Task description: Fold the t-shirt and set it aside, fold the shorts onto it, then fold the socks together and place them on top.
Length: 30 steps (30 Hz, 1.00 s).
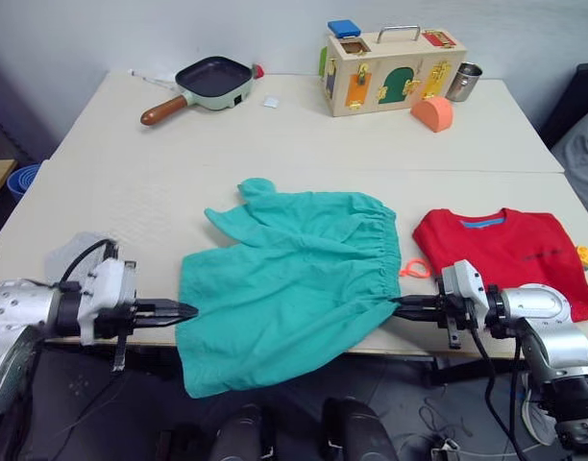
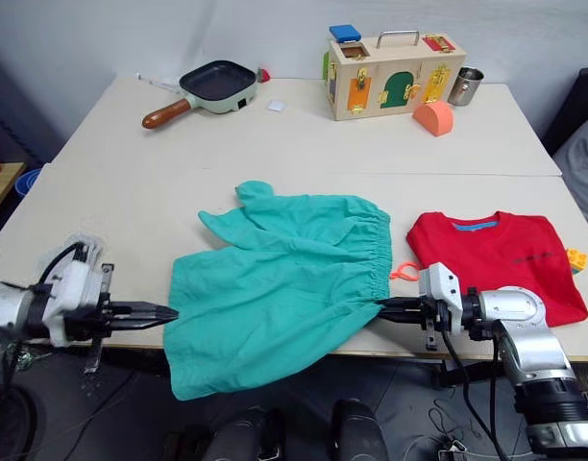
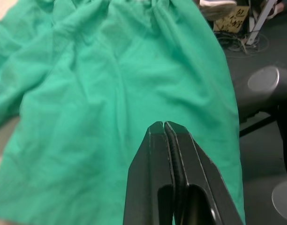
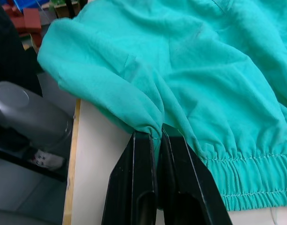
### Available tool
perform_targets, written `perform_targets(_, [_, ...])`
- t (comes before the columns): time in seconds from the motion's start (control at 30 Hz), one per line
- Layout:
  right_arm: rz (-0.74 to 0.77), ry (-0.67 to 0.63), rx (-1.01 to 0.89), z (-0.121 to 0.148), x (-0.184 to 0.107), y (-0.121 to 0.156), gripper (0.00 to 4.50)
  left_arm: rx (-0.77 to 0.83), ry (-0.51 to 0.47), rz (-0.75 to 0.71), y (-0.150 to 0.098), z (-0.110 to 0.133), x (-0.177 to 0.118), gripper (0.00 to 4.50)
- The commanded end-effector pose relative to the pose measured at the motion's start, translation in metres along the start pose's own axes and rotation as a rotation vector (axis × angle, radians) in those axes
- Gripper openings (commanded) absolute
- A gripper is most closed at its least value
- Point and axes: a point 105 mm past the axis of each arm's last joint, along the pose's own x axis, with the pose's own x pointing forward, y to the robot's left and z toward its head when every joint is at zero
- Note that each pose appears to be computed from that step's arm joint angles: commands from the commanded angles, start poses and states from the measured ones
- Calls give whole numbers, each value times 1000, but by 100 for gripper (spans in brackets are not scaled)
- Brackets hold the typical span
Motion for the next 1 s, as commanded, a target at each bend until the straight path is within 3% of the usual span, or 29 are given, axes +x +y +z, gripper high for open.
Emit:
perform_targets(0.03, [-23, -40, -50, 18, -2, -6, 0, 6, -3, -13, 2, 2, 2, 4])
perform_targets(0.1, [-26, -47, -54, 21, 0, -7, 0, 0, 0, -27, 0, 1, 6, 4])
perform_targets(0.2, [-22, -78, -65, 29, 7, -8, 0, 7, -36, 76, 9, 2, 9, 63])
perform_targets(0.3, [-26, -82, -79, 34, 12, -9, 0, 19, -6, 125, 12, -7, 4, 154])
perform_targets(0.6, [-21, -65, -84, 34, 19, -12, 0, 150, 297, 83, 0, -65, -56, 437])
perform_targets(0.73, [-20, -68, -82, 33, 20, -14, 0, 257, 359, 91, 9, -79, -60, 444])
perform_targets(1.0, [-19, -75, -76, 33, 20, -12, 0, 371, 331, 124, 32, -77, -41, 444])
